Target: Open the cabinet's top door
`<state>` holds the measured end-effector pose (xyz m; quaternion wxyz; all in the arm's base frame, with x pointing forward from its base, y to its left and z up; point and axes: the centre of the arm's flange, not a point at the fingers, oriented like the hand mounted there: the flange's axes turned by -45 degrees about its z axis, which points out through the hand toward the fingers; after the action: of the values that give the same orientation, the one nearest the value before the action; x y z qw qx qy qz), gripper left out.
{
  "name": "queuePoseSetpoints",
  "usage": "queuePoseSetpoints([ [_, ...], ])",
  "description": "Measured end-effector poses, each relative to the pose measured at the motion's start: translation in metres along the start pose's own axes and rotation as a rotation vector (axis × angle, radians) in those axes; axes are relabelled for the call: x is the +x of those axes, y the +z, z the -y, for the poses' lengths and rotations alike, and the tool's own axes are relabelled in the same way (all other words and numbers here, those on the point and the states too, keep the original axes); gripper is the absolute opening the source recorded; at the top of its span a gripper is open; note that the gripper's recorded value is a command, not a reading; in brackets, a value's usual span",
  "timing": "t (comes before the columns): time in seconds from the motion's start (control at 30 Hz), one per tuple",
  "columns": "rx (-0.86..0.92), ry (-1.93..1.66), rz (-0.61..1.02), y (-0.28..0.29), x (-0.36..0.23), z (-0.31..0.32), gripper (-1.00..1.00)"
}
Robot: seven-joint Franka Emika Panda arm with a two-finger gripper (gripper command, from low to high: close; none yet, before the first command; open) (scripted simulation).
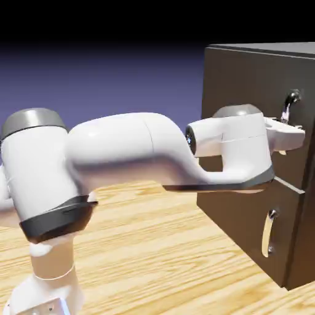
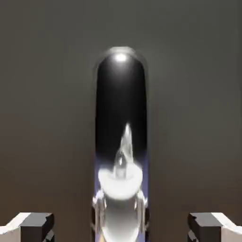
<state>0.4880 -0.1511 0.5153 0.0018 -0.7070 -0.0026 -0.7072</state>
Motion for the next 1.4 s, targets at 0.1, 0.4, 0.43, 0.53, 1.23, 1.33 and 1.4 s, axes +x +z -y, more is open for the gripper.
queuePoseSetpoints([
  [0.1, -0.049, 0.001, 0.000, -0.023, 0.000, 0.008, -1.00],
  [0.4, -0.205, 0.000, 0.000, -0.092, 0.000, 0.040, -1.00],
  [0.43, -0.224, 0.000, 0.000, -0.101, 0.000, 0.044, -1.00],
  [0.53, -0.285, 0.000, 0.000, -0.126, 0.000, 0.060, -1.00],
  [1.23, -0.647, 0.001, 0.000, -0.253, 0.000, 0.184, -1.00],
  [1.33, -0.687, 0.001, 0.000, -0.264, 0.000, 0.200, -1.00],
  [1.4, -0.715, 0.001, 0.000, -0.271, 0.000, 0.211, -1.00],
])
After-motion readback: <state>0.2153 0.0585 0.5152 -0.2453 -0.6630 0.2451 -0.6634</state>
